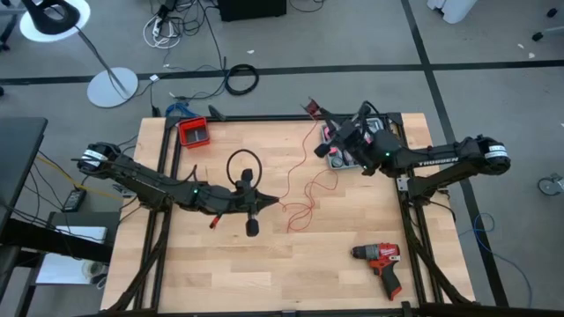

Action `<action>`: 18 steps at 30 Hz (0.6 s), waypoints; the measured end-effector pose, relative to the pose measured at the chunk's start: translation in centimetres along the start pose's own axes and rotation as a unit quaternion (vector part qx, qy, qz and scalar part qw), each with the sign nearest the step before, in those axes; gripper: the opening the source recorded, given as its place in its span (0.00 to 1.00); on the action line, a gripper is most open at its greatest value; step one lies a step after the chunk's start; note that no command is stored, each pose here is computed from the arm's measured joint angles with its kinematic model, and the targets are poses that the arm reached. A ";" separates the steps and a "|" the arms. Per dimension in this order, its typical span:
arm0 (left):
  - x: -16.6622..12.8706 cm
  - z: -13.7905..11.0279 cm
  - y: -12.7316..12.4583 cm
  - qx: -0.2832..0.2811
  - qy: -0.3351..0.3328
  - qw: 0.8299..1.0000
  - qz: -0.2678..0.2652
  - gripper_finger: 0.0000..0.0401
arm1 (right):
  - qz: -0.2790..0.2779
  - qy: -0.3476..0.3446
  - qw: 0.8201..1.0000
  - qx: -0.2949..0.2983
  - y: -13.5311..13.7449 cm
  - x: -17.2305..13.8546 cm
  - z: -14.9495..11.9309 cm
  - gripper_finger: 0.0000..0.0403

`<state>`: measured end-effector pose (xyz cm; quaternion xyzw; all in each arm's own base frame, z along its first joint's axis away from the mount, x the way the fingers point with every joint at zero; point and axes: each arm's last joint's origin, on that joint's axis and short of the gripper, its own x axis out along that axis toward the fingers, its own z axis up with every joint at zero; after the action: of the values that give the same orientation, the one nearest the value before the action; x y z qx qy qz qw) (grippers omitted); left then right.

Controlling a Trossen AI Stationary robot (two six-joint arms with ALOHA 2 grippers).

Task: Coil cords
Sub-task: Uncoil the red wire from the black spool

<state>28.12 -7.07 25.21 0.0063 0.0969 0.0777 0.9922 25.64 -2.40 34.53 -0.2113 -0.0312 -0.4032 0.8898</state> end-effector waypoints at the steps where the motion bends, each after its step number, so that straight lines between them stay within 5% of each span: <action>1: 0.0 -0.1 0.1 0.003 0.006 1.000 0.012 0.00 | 0.020 -0.012 1.000 0.007 0.3 -0.2 0.2 0.00; 8: -0.2 -1.7 0.8 0.040 0.072 0.989 0.120 0.00 | 0.171 -0.017 0.985 -0.012 3.8 -3.4 0.8 0.00; 18: -0.5 -2.1 1.2 0.057 0.101 0.978 0.171 0.00 | 0.305 0.162 0.938 -0.027 6.8 -8.0 -2.4 0.00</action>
<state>27.06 -5.93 23.26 0.0718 0.1984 0.2404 0.9474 24.95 6.19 28.18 -0.1665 0.1902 -0.1421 0.9570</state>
